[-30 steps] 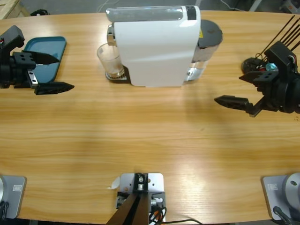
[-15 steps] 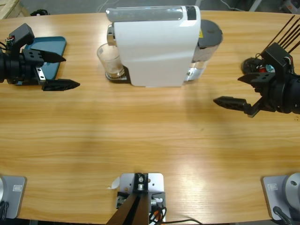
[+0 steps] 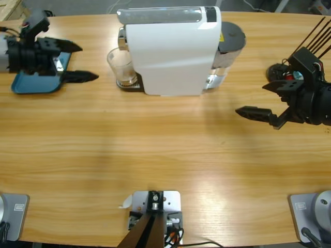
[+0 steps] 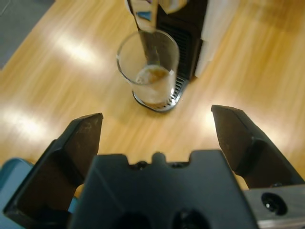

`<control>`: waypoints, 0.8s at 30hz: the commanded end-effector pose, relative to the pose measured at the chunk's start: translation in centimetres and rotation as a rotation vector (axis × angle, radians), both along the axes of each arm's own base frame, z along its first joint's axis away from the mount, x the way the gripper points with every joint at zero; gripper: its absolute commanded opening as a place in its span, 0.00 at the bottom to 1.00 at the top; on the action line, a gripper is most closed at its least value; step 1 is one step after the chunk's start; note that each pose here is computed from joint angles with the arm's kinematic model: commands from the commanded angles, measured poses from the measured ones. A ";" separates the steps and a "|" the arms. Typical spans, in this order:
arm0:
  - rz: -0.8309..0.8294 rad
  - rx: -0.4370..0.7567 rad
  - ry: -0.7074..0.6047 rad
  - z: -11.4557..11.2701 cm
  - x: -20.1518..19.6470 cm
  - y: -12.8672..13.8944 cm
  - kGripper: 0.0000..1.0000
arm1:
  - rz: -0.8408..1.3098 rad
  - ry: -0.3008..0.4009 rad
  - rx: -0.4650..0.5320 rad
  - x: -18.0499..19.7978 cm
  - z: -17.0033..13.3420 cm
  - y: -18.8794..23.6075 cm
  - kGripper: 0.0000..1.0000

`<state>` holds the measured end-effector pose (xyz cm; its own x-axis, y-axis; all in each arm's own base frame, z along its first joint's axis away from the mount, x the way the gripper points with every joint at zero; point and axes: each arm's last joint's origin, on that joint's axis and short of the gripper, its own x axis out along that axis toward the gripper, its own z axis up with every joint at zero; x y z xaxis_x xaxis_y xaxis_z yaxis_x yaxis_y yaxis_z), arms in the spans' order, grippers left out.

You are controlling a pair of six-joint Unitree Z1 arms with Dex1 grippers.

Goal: Pour coffee

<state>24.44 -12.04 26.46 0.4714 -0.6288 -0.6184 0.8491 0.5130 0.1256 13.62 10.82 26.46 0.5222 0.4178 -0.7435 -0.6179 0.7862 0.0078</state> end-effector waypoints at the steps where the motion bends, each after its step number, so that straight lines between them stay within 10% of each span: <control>1: -0.046 0.007 0.016 -1.7 4.7 -1.7 1.00 | 0.006 0.052 -0.028 0.3 -1.1 0.2 1.00; 24: -0.137 -0.031 0.072 -4.1 8.3 -4.0 1.00 | 0.011 0.067 -0.028 0.6 -1.4 0.5 1.00</control>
<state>31.23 -15.34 24.00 0.3634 -0.6987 -0.6162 0.9082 0.4130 0.0673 13.90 11.10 26.05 0.5034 0.4129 -0.7590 -0.6217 0.7831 0.0136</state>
